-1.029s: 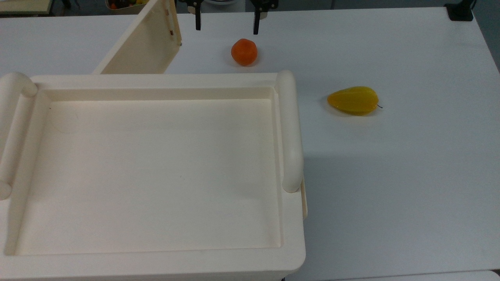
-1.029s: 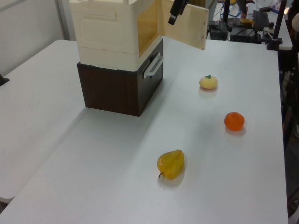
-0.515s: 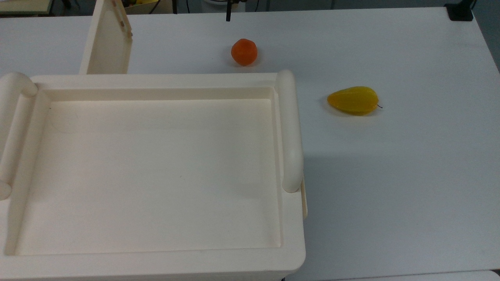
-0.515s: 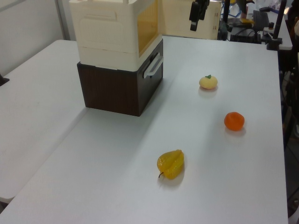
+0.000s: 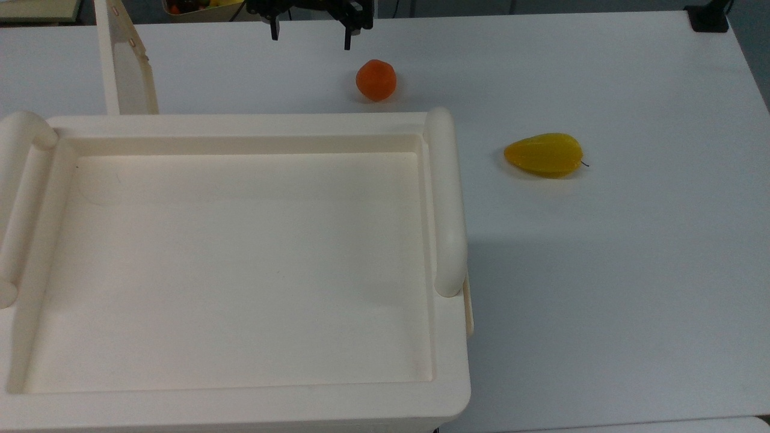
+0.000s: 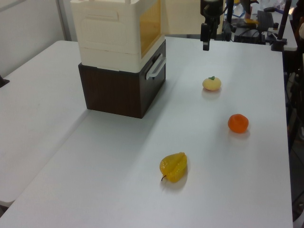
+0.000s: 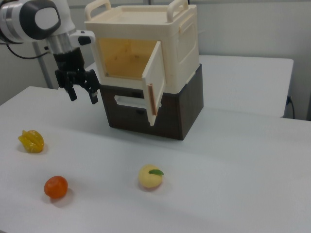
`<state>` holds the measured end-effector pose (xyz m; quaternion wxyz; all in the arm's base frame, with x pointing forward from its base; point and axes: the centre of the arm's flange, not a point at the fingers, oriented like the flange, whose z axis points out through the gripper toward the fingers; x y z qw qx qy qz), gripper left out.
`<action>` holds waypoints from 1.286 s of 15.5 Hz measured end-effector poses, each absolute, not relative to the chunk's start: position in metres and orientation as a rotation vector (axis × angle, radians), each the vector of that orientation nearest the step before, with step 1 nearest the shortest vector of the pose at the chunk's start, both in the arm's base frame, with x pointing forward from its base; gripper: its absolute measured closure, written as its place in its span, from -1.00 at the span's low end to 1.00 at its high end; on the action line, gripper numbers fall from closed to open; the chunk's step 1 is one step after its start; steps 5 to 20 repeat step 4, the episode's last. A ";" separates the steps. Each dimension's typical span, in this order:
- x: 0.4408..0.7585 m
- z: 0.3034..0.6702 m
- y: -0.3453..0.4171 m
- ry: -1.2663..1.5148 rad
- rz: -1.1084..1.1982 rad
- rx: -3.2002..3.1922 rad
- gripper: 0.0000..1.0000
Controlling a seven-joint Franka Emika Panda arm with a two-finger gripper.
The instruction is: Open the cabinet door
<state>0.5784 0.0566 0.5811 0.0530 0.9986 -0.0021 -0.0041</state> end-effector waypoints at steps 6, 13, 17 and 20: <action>0.575 0.579 0.052 -0.016 -0.024 3.036 -1.00; 0.575 0.579 0.052 -0.016 -0.024 3.036 -1.00; 0.575 0.579 0.052 -0.016 -0.024 3.036 -1.00; 0.575 0.579 0.052 -0.016 -0.024 3.036 -1.00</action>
